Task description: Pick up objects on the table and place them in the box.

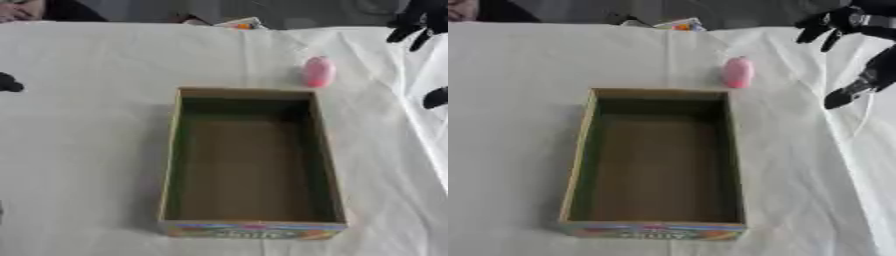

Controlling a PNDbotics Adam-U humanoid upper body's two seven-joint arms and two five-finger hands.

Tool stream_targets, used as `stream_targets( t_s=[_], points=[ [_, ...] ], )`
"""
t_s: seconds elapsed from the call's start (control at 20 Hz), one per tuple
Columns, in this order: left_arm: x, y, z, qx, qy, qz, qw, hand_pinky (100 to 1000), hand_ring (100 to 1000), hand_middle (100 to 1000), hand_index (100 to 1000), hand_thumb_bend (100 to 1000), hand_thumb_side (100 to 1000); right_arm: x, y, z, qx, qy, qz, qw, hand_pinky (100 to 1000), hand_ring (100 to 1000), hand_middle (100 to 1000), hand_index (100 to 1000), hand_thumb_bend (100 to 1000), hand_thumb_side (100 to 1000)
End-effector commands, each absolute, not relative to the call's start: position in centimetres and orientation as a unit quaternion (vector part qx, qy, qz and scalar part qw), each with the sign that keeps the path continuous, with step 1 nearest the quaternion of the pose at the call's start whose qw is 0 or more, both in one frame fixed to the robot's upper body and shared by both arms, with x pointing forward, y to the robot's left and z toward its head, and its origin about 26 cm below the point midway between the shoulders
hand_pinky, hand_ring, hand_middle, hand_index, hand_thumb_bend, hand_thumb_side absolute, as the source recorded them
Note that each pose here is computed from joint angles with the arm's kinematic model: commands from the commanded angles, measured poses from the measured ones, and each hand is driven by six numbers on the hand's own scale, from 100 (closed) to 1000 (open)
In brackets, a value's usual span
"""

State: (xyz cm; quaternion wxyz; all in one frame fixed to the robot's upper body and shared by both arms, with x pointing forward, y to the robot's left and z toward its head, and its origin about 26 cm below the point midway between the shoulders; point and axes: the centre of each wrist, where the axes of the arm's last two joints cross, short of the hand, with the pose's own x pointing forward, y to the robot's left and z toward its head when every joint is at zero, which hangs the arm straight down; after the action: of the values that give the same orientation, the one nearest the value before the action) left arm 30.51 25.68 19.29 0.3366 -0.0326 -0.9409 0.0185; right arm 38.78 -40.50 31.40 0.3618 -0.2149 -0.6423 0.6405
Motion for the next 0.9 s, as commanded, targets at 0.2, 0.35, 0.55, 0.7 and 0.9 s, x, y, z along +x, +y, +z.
stream_targets(
  t_s=[0.2,0.35,0.55,0.7,0.9],
  points=[
    [30.3,25.6,20.2,-0.036,-0.947,0.007,0.32,531,517,535,831,100,964,39.4,-39.8,32.5,-0.241,-0.639,0.641,0.351,710,860,807,1000,852,498],
    [30.3,25.5,20.3,-0.038,-0.947,0.004,0.318,532,516,533,830,100,965,39.9,-39.5,32.4,-0.249,-0.644,0.629,0.358,710,865,815,1000,851,491],
    [30.3,25.5,20.4,-0.038,-0.948,0.002,0.316,532,516,532,828,100,965,40.3,-39.4,32.4,-0.258,-0.646,0.618,0.367,711,866,816,1000,852,485],
    [30.4,25.4,20.6,-0.039,-0.949,-0.001,0.313,532,516,532,827,100,965,40.5,-39.5,32.4,-0.269,-0.648,0.609,0.37,710,866,809,1000,849,490],
    [30.4,25.4,20.7,-0.04,-0.95,-0.004,0.31,533,516,532,826,100,965,40.6,-39.7,32.5,-0.288,-0.652,0.596,0.37,711,866,811,1000,849,495]
  ],
)
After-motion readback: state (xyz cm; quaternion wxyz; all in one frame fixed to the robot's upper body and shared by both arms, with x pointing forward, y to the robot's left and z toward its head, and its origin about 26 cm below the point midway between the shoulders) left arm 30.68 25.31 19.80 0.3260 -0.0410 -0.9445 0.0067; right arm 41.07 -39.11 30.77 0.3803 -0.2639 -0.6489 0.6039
